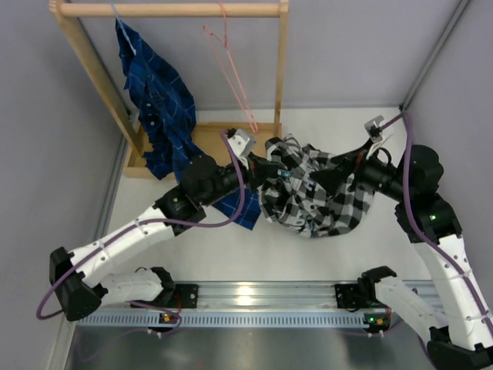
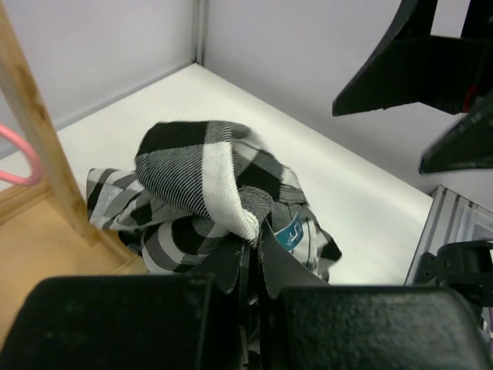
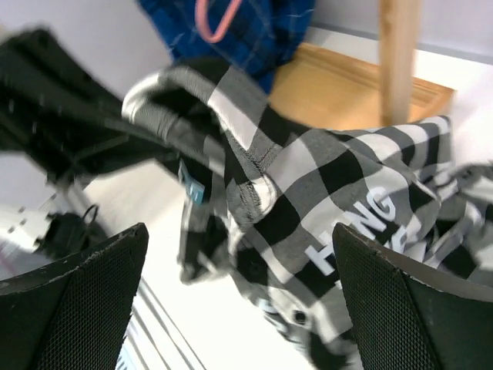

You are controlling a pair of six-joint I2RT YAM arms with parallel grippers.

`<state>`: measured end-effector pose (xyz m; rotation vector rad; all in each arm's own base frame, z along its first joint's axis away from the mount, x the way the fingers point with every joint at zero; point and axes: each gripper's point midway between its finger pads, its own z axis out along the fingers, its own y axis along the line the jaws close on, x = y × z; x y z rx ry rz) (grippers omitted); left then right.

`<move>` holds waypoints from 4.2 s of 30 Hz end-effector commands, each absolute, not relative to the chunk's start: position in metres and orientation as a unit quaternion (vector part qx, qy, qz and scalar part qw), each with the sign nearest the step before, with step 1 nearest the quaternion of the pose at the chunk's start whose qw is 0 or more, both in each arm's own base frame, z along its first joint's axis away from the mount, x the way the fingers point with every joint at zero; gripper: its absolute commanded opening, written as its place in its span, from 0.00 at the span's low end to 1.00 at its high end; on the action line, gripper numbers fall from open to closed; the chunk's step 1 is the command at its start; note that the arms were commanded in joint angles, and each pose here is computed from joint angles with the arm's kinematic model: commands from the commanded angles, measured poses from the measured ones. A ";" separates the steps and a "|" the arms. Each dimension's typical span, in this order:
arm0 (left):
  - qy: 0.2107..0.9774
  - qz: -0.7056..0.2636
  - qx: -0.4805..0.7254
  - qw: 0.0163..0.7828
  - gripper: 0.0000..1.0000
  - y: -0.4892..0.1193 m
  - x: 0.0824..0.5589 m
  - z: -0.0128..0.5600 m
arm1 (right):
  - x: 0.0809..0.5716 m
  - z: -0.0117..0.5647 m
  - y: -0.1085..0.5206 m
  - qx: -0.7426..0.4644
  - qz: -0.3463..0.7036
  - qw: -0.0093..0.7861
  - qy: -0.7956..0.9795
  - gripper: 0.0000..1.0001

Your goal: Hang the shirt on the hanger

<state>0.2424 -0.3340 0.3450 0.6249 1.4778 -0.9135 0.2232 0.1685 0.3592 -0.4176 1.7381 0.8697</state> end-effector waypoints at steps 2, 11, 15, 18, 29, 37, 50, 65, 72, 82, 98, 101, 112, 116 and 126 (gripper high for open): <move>0.723 -0.356 0.270 0.527 0.00 -0.317 0.232 0.327 | 0.192 0.394 0.192 -0.286 0.418 0.548 0.666 1.00; 0.719 -0.426 0.315 0.450 0.00 -0.324 0.189 0.344 | 0.217 0.368 0.207 -0.365 0.313 0.553 0.681 0.88; 0.727 -0.418 0.298 0.456 0.00 -0.318 0.191 0.348 | 0.208 0.351 0.232 -0.386 0.342 0.537 0.667 0.69; 0.733 -0.418 0.289 0.452 0.00 -0.319 0.193 0.347 | 0.203 0.337 0.251 -0.399 0.337 0.532 0.666 0.60; 0.713 -0.440 0.302 0.455 0.00 -0.319 0.183 0.365 | 0.266 0.317 0.245 -0.285 0.223 0.598 0.715 0.45; 0.693 -0.400 0.325 0.504 0.00 -0.297 0.183 0.424 | 0.250 0.377 0.255 -0.265 0.276 0.619 0.686 0.00; 0.548 -0.441 0.395 0.591 0.00 -0.305 0.163 0.585 | 0.197 0.520 0.197 -0.120 0.385 0.677 0.615 0.00; 0.750 -0.318 0.254 0.522 0.00 -0.326 0.257 0.331 | 0.174 0.289 0.159 -0.129 0.280 0.545 0.780 0.10; 0.762 -0.343 0.305 0.456 0.00 -0.355 0.248 0.303 | 0.174 0.334 0.168 -0.248 0.252 0.580 0.734 0.59; 0.761 -0.374 0.315 0.426 0.00 -0.360 0.233 0.310 | 0.232 0.326 0.199 -0.360 0.132 0.578 0.721 0.59; 0.718 -0.406 0.342 0.450 0.00 -0.351 0.213 0.349 | 0.275 0.314 0.220 -0.359 0.081 0.631 0.683 0.00; 0.733 -0.353 0.317 0.487 0.64 -0.333 0.231 0.342 | 0.274 0.321 0.208 -0.311 0.086 0.641 0.696 0.00; 0.675 -0.427 0.226 0.558 0.98 -0.302 0.210 0.283 | 0.244 0.338 0.165 -0.192 0.129 0.650 0.724 0.00; 0.682 -0.450 0.195 0.543 0.94 -0.308 0.211 0.256 | 0.240 0.337 0.168 -0.196 0.140 0.644 0.726 0.00; 0.693 -0.449 0.188 0.532 0.32 -0.337 0.236 0.244 | 0.235 0.335 0.181 -0.199 0.180 0.634 0.725 0.00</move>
